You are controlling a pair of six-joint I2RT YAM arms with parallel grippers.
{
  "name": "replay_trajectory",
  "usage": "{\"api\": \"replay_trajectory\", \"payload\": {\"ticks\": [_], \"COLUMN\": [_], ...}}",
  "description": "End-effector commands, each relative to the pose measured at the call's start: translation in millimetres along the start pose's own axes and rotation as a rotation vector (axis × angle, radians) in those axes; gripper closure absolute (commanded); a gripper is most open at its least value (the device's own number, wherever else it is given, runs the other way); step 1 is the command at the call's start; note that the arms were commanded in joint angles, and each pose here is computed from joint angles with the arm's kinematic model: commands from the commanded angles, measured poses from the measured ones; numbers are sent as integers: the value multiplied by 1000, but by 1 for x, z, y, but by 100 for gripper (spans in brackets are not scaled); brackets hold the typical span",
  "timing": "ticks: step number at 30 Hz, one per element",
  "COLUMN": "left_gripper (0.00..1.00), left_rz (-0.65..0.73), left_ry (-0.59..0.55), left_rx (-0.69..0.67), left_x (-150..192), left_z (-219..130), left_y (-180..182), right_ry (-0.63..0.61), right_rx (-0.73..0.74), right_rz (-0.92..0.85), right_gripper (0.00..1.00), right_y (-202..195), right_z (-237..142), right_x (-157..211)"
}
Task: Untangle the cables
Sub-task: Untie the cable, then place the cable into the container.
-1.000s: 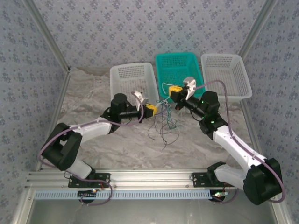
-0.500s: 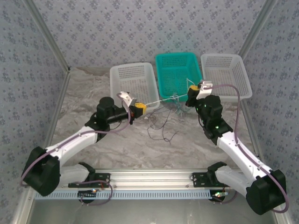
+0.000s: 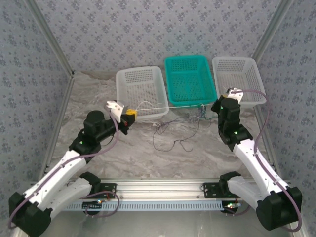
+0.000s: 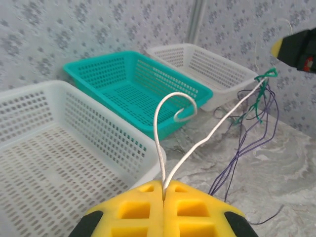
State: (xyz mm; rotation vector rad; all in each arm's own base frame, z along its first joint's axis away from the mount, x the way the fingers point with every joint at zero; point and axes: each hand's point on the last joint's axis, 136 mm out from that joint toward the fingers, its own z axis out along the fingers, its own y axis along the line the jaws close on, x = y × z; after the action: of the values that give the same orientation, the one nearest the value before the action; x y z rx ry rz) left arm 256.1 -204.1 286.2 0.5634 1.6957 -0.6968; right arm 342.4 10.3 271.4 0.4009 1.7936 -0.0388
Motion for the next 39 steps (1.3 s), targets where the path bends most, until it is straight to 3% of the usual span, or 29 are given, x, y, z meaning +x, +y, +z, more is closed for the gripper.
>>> {"api": "replay_trajectory", "payload": {"ticks": [1,5,9,15,19,21,26,31,35,39], "left_gripper": [100,100,100,100,100,100,100,100,100,100], "left_rz": [-19,-78,-171,-230,-220,-215,-142,-77,-22,54], "left_ry": [-17,-69,-23,-70,-80,-113,-244,-361,-491,-544], "left_rx": [-135,-324,-583,-641,-808,-753,-364,-284,-102,-71], "left_x": [-4,-20,-11,-19,-27,-41,-110,-177,-241,-287], "left_z": [-16,-40,-68,-83,-110,-108,-80,-90,-94,-83], "left_y": [24,58,109,126,148,143,86,63,26,14], "right_ry": [22,56,75,88,97,107,141,129,132,139], "right_rx": [152,323,414,507,558,512,301,237,217,203], "right_rz": [41,76,136,204,258,268,288,301,290,291], "right_gripper": [100,100,100,100,100,100,100,100,100,100], "right_y": [-32,-73,-104,-134,-151,-146,-110,-96,-89,-86], "right_z": [-8,-17,-24,-37,-44,-40,-24,-21,-21,-23], "right_x": [0,16,27,41,50,52,49,42,41,40]}}
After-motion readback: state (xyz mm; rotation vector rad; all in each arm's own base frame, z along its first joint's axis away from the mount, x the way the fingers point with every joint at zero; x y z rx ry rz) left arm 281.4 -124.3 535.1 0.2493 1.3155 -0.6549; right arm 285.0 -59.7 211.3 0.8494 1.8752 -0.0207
